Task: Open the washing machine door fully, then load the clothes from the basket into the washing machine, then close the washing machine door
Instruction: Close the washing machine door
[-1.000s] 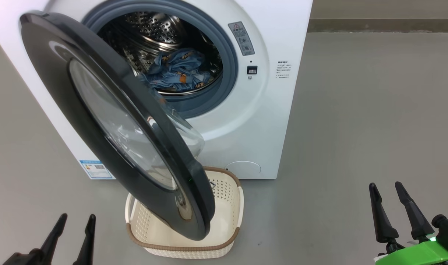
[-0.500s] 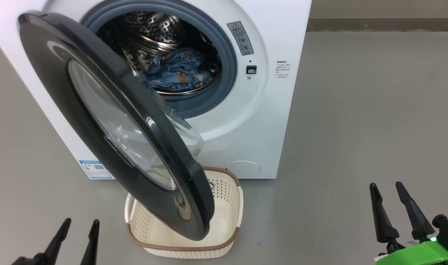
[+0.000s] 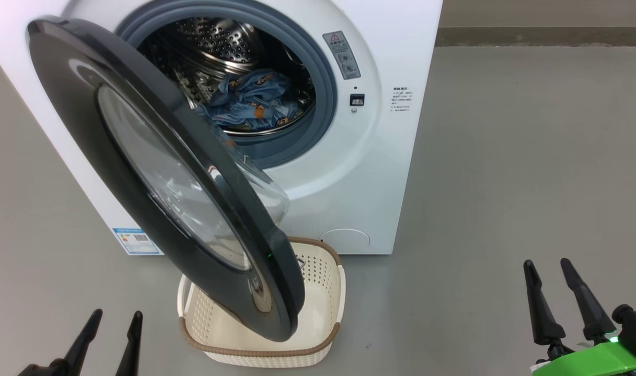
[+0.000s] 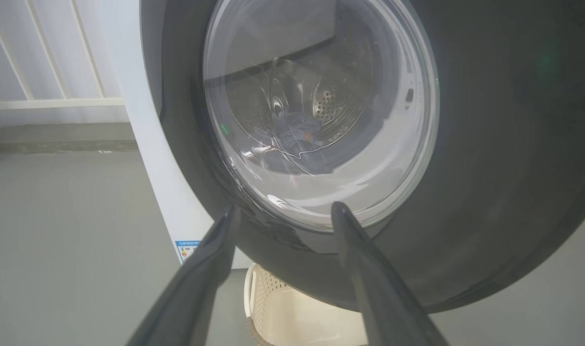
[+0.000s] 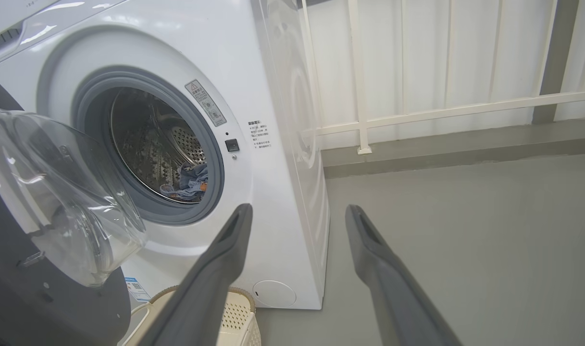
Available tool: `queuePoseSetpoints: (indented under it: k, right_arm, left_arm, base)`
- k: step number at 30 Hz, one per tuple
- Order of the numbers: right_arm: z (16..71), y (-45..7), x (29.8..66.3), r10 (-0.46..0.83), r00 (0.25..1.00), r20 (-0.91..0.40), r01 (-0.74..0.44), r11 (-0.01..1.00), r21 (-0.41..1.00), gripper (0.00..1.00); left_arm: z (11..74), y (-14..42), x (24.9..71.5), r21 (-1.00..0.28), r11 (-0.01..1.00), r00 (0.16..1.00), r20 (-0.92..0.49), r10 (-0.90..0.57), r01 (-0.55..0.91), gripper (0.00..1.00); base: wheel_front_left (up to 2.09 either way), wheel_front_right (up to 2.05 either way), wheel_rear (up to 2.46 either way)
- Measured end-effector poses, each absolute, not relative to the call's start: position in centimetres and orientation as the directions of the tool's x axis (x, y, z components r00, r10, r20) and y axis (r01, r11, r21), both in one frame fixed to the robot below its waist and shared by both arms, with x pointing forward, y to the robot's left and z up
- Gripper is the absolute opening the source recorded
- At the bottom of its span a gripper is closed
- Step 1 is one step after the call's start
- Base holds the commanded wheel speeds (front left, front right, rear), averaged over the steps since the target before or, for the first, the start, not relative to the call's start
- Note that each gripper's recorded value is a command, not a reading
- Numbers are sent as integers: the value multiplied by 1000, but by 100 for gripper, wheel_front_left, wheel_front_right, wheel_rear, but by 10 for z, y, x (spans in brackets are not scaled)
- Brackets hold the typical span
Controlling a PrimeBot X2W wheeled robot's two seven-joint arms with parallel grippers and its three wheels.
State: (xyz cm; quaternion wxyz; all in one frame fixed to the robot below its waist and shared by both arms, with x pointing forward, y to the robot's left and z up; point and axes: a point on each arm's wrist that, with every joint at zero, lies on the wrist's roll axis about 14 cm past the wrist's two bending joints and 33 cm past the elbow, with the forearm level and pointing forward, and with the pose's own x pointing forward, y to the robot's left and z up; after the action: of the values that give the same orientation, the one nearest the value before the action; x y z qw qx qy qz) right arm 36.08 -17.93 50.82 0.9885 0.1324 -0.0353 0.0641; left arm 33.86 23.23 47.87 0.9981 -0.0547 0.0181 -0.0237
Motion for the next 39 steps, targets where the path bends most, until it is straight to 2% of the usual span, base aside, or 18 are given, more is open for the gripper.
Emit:
queuePoseSetpoints:
  k: [1, 2, 3, 4, 14, 18, 25, 35, 39]
  right_arm:
    - [508, -177, 361, 123, 989, 86, -142, 956, 257, 49]
    - [508, -175, 361, 130, 988, 87, -148, 955, 258, 33]
    - [509, -172, 361, 138, 986, 90, -157, 953, 259, 3]
    - [511, -169, 363, 146, 985, 97, -166, 951, 259, 0]
    - [566, -122, 385, 285, 924, 256, -345, 911, 228, 0]
    - [600, -85, 385, 380, 856, 350, -465, 862, 203, 0]
    - [633, -11, 362, 562, 702, 438, -680, 712, 174, 0]
    - [616, 75, 307, 783, 491, 381, -869, 472, 148, 0]
    - [599, 93, 295, 825, 455, 334, -890, 419, 177, 0]
  left_arm:
    - [479, 232, 339, -111, 993, 998, -33, -50, 46, 100]
    - [479, 231, 339, -113, 993, 998, -31, -51, 47, 100]
    - [480, 230, 339, -115, 992, 998, -29, -51, 47, 100]
    - [480, 230, 339, -119, 992, 998, -27, -49, 45, 100]
    - [479, 233, 324, -124, 992, 999, -24, -21, 18, 100]
    - [479, 239, 316, -122, 992, 1000, -23, 1, -4, 100]
    - [485, 250, 303, -125, 991, 999, -2, 44, -43, 100]
    - [485, 259, 289, -136, 987, 996, 2, 91, -90, 100]
    - [484, 262, 285, -139, 985, 995, -1, 104, -103, 100]
  base:
    - [0, 0, 0]
    - [0, 0, 0]
    - [0, 0, 0]
    - [0, 0, 0]
    - [0, 0, 0]
    - [0, 0, 0]
    - [0, 0, 0]
    - [0, 0, 0]
    - [0, 0, 0]
